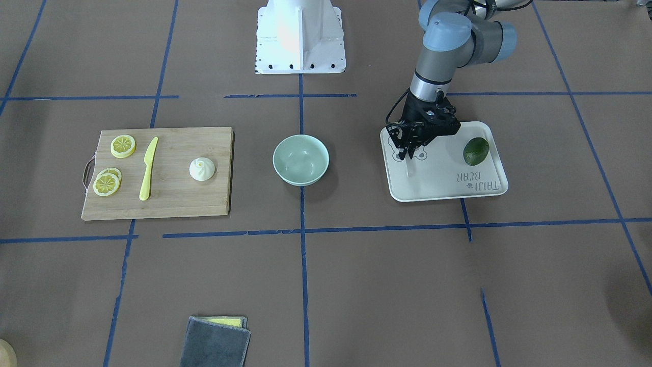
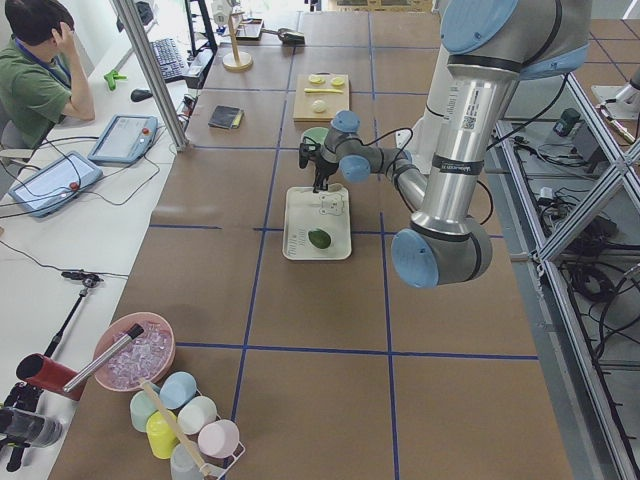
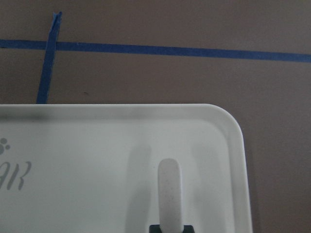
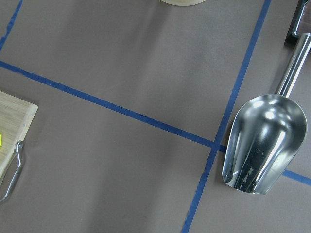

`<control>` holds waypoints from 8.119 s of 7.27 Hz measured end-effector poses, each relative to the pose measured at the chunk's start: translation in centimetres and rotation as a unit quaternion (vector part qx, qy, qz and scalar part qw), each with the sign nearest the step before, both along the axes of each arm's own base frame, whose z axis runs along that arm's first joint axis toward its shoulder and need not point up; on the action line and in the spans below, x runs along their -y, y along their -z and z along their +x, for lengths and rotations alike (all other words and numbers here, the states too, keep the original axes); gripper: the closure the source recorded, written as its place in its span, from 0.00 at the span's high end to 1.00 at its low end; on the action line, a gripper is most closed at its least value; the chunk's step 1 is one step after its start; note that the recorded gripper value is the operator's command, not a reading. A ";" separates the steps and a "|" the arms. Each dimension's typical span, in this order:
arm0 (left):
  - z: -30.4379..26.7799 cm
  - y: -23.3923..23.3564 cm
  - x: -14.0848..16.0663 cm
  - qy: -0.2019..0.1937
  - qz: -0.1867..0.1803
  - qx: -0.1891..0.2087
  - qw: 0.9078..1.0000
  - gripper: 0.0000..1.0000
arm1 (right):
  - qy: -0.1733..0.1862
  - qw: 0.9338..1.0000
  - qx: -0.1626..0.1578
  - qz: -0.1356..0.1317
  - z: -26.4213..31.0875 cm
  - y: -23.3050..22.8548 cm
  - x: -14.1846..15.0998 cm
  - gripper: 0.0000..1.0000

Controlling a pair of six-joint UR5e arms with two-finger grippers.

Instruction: Put spoon and bun in bowl

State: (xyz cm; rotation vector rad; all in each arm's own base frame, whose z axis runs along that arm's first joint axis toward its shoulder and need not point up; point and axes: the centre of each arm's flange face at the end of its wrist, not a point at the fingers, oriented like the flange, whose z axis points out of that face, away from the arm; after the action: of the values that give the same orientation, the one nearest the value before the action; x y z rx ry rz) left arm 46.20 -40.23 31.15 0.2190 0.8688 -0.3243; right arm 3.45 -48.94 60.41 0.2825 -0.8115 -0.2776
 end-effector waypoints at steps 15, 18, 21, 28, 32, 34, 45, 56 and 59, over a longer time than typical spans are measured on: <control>-10.8 9.2 7.0 -0.179 0.173 0.068 0.966 1.00 | 0.003 1.000 0.003 0.020 -0.4 1.3 0.5 1.00; -32.0 -3.8 14.7 -0.287 0.255 0.162 0.909 1.00 | -0.020 0.999 0.030 0.007 -2.8 3.7 0.9 1.00; -47.7 -21.5 12.1 -0.288 0.170 0.092 0.938 1.00 | -0.037 0.997 0.061 -0.006 -8.2 8.7 1.1 1.00; -51.0 -30.1 6.0 -0.268 0.094 0.060 0.957 1.00 | -0.079 0.995 0.058 -0.032 -39.8 26.0 -2.3 0.99; -51.0 -30.0 5.7 -0.269 0.098 0.058 0.957 1.00 | -0.094 0.995 -0.017 -0.034 -49.3 27.8 -5.8 0.90; -50.9 -29.8 5.7 -0.269 0.099 0.058 0.956 1.00 | -0.087 0.995 -0.033 -0.037 -49.6 26.1 -6.7 0.50; -51.0 -29.6 5.7 -0.269 0.102 0.058 0.956 1.00 | -0.135 0.987 0.007 -0.088 -59.3 43.6 -7.8 0.48; -51.0 -30.4 5.5 -0.269 0.093 0.057 0.957 1.00 | -0.103 0.993 -0.003 -0.052 -45.4 39.0 1.5 1.00; -51.1 -31.3 5.1 -0.267 0.078 0.056 0.959 1.00 | -0.016 0.999 -0.031 -0.011 -31.8 29.8 7.6 1.00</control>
State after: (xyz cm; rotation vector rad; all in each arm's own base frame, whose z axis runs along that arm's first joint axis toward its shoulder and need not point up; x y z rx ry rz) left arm -4.90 -45.31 62.44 0.1397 0.8071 0.2616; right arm -28.35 -56.59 30.61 0.2643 -0.7478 -0.2454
